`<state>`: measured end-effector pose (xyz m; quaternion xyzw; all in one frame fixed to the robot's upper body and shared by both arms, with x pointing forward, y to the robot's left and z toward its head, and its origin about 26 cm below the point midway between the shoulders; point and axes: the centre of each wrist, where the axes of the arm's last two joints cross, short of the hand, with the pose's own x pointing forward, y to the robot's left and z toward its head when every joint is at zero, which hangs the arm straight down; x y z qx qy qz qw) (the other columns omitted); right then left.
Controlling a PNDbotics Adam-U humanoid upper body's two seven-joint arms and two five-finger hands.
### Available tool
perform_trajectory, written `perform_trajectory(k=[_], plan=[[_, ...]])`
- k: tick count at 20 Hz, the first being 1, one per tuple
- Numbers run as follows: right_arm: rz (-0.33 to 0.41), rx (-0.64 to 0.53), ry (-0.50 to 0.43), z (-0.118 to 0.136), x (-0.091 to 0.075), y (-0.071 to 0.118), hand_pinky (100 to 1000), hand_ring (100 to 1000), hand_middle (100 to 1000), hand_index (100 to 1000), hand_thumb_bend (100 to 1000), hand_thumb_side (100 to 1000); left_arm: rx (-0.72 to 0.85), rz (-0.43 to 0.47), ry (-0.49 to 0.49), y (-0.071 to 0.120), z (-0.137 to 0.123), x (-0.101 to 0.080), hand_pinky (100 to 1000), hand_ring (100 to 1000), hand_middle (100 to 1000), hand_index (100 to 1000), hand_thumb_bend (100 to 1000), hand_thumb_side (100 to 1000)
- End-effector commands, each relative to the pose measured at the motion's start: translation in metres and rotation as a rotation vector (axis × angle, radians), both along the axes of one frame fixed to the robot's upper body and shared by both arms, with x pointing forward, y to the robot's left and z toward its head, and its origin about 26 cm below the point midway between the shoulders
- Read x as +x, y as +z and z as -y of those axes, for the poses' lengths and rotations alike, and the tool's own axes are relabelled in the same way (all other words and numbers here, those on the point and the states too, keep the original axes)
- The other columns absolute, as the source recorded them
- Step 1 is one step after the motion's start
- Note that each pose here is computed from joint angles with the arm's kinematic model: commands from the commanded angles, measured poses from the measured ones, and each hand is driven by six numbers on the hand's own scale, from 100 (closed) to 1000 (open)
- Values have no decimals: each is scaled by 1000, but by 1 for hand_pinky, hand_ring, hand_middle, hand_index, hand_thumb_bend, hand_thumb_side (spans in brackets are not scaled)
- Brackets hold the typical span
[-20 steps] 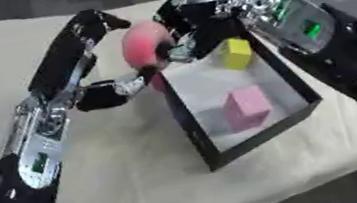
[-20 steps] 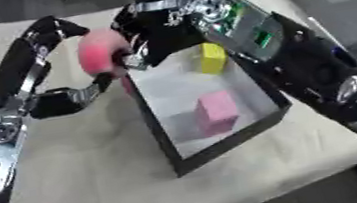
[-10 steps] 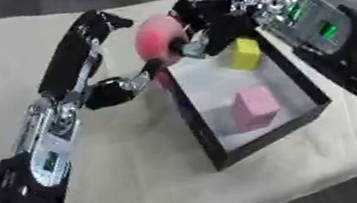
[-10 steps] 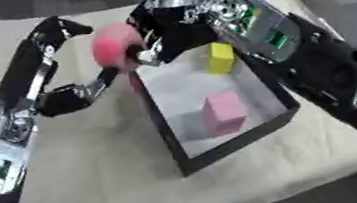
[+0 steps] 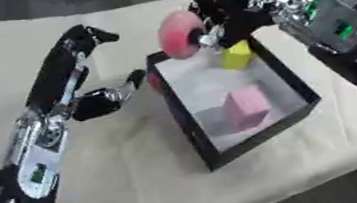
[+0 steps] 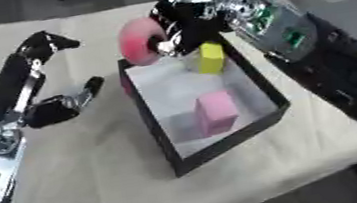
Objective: Pick up the objects with one hand, pass them to the other hand, and then place them into the box on the other side of the table.
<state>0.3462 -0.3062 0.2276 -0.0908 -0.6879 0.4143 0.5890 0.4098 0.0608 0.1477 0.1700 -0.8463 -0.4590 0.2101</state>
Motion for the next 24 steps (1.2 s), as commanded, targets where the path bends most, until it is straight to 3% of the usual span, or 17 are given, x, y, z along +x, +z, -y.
perform_trajectory(k=[1,11,16,21,24], plan=[[35,-28,-95,21,-1,7,689,711,383,581,100,100,-6,31,0,9,-4,1,961,792,669,788,446,703],[17,-133,-342,60,10,-27,712,698,380,566,231,100,-1,30,6,5,-8,2,961,791,669,792,450,703],[28,-191,-363,63,12,-39,720,703,393,580,233,100,-2,29,7,4,-8,2,961,791,669,792,449,707],[24,-232,-328,62,12,-42,728,730,486,688,289,100,-4,27,10,4,-7,2,963,793,673,796,447,708],[7,-245,-330,62,12,-44,754,785,620,812,337,100,-5,26,9,4,-7,2,963,795,677,799,447,711]])
